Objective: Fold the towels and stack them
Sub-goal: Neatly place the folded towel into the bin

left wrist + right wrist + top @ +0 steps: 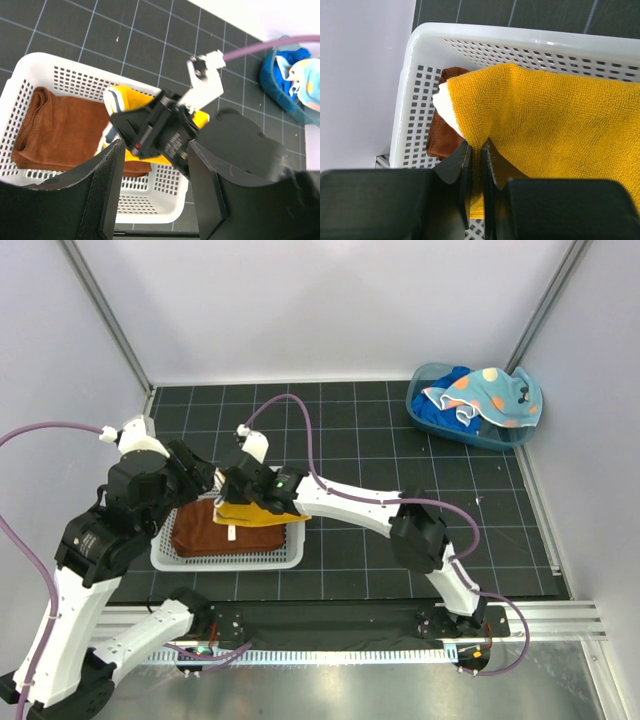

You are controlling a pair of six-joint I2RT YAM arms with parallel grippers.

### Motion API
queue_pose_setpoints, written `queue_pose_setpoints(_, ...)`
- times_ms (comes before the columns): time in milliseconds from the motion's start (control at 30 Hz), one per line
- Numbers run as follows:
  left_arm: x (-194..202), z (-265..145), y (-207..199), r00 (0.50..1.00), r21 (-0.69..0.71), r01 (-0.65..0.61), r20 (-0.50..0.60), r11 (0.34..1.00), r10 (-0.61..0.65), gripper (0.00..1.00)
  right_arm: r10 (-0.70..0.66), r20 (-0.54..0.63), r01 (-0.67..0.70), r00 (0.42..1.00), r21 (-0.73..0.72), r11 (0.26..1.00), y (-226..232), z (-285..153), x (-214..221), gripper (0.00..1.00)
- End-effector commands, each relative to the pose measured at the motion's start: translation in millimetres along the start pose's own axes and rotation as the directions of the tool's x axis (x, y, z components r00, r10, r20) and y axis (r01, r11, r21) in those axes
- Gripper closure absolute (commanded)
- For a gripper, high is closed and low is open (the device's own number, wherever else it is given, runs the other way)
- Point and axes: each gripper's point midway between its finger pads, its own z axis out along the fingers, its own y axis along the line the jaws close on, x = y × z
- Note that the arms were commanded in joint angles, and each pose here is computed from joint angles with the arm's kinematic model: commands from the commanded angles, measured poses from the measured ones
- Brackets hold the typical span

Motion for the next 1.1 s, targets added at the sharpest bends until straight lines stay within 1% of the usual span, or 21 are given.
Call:
queue_pose_setpoints(0,2,2,0,1.000,0.015,-0.020,0.002,1.000,0.020,0.43,0.045,0.053,-0.039,0.998,-0.102,0.994,37,3,-17,0.99)
queue_pose_setpoints(100,6,5,1,0.999,0.012,-0.032,-0.004,0.999,0.032,0.43,0.047,0.043,-0.042,0.998,-0.115,0.993,44,11,-14,0.99)
queue_pose_setpoints(133,7,6,2,0.999,0.007,-0.040,-0.010,0.999,0.040,0.43,0.046,0.034,-0.043,0.998,-0.103,0.994,39,19,-9,0.99)
queue_pose_setpoints(333,13,11,2,0.998,0.004,-0.051,-0.024,0.999,0.051,0.43,0.050,0.009,-0.049,0.999,-0.097,0.994,42,35,0,0.99)
queue_pose_setpoints(600,14,14,1,0.998,0.002,-0.052,-0.029,0.999,0.053,0.43,0.065,-0.015,-0.066,0.998,-0.106,0.992,46,45,7,0.99)
queue_pose_setpoints(867,12,15,1,0.998,-0.005,-0.064,-0.028,0.998,0.064,0.43,0.076,-0.033,-0.080,0.997,-0.134,0.988,60,39,13,0.99)
queue_pose_setpoints(1067,14,19,1,0.997,-0.013,-0.068,-0.035,0.998,0.068,0.42,0.089,-0.064,-0.096,0.994,-0.122,0.988,56,52,30,0.99)
